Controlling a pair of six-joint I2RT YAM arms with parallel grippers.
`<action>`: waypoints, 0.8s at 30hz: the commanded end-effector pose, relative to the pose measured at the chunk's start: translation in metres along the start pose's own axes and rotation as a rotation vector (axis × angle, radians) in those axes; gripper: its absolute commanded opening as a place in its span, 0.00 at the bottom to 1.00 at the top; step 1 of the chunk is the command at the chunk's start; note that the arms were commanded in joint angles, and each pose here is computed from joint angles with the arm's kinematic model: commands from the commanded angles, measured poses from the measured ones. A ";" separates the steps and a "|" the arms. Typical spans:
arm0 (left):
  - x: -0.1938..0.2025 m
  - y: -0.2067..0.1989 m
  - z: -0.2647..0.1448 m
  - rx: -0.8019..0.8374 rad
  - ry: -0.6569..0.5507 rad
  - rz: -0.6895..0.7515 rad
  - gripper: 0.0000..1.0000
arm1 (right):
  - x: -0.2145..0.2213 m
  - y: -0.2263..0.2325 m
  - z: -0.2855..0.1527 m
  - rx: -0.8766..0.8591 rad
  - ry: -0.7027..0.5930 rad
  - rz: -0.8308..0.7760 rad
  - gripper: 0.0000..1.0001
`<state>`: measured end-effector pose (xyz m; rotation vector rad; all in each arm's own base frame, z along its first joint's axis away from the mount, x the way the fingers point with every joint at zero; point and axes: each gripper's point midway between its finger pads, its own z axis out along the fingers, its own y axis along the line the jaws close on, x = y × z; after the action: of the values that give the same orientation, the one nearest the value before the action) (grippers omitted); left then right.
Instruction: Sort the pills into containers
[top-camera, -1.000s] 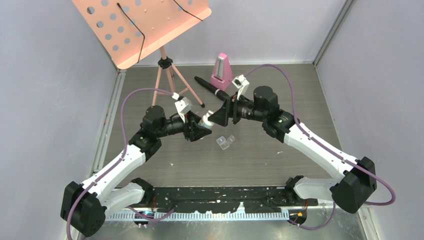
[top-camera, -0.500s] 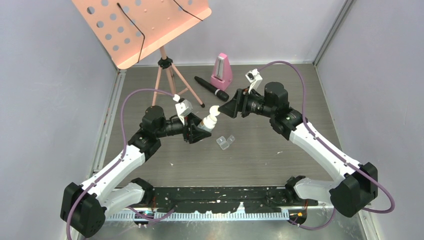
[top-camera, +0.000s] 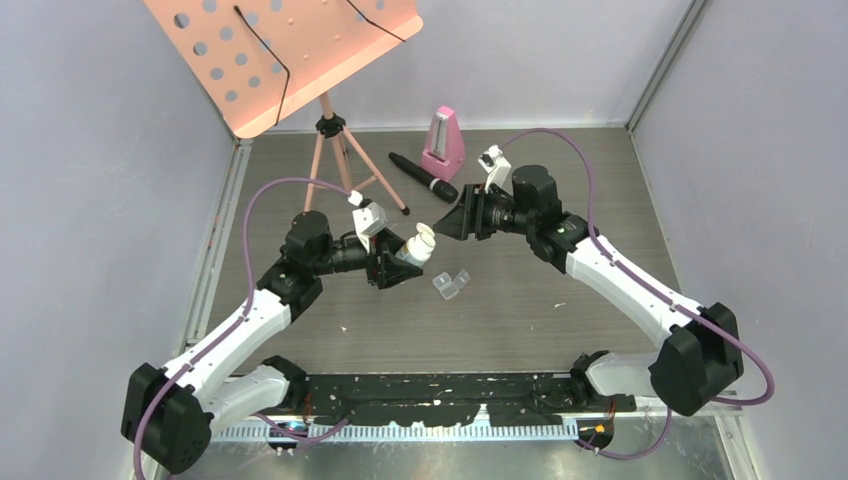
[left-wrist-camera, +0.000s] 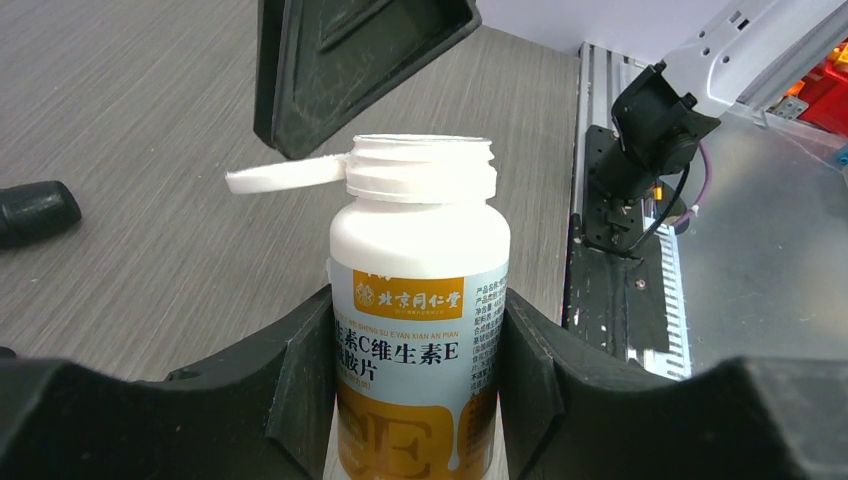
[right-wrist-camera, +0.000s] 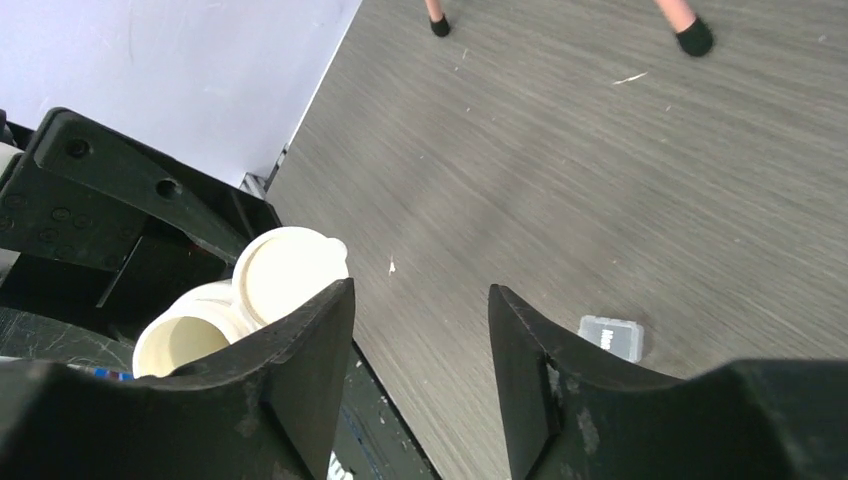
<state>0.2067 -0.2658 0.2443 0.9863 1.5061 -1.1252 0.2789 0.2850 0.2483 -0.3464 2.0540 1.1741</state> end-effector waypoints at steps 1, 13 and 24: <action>0.002 0.003 0.002 0.001 0.008 0.056 0.00 | -0.013 0.028 0.007 -0.108 -0.017 -0.014 0.56; 0.013 0.028 0.000 -0.147 0.002 0.042 0.00 | -0.010 0.073 0.012 -0.281 0.007 0.216 0.59; 0.012 0.022 -0.001 -0.127 -0.009 0.027 0.00 | -0.002 0.055 0.023 -0.182 -0.002 0.101 0.75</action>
<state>0.2246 -0.2548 0.2037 0.9080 1.6369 -0.9958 0.2540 0.3358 0.2741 -0.2784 2.0288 1.5177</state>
